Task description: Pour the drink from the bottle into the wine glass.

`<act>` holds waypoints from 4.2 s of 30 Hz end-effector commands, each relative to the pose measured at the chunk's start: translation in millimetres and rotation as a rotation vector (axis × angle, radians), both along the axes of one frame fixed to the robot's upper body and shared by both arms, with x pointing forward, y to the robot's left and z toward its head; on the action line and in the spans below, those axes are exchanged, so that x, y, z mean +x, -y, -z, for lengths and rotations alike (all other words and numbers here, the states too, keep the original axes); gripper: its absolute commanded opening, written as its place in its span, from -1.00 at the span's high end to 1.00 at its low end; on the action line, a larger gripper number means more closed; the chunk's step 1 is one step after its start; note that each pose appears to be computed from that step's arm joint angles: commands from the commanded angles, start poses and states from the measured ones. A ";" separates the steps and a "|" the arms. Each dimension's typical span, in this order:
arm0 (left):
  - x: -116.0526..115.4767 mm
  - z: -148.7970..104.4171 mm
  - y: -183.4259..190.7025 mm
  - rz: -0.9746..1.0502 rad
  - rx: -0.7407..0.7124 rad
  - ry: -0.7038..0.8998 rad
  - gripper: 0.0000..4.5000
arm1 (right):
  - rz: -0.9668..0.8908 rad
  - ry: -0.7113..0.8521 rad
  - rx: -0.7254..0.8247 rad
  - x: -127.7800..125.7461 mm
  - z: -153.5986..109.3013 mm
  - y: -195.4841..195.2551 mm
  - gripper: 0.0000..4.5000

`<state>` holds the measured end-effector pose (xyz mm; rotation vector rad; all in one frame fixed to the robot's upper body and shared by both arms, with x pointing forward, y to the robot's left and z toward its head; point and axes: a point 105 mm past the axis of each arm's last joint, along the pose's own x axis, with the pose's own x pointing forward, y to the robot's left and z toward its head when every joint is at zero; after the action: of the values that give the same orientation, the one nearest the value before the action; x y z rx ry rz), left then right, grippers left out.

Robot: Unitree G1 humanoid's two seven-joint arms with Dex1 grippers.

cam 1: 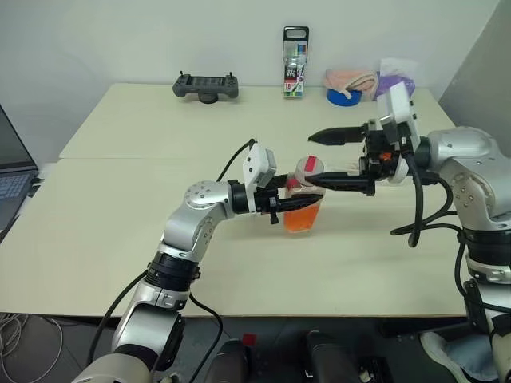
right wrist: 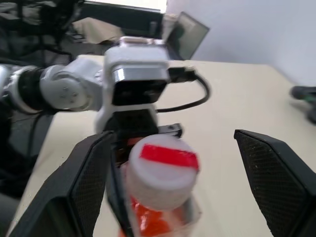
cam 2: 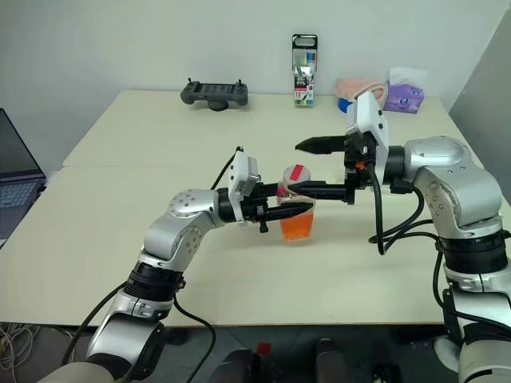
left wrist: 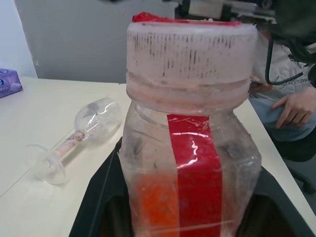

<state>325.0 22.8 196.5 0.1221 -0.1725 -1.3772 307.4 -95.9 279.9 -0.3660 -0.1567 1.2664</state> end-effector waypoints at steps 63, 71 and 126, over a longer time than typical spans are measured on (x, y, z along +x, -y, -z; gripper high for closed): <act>-2.2 -13.6 1.4 0.028 -0.015 0.060 0.25 | -0.054 -0.134 0.085 -29.5 18.7 -11.7 0.18; -17.2 -8.5 -3.3 0.055 0.011 0.018 0.25 | -0.328 -0.087 -0.071 -27.3 6.8 -2.3 0.18; 18.2 -19.6 3.6 -0.025 -0.040 0.094 0.25 | 0.492 -0.005 0.200 -29.0 10.7 -21.2 -1.00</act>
<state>345.9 22.7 195.2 0.1308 -0.1858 -1.3293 278.0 -75.4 260.3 -0.1887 -0.1321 0.7824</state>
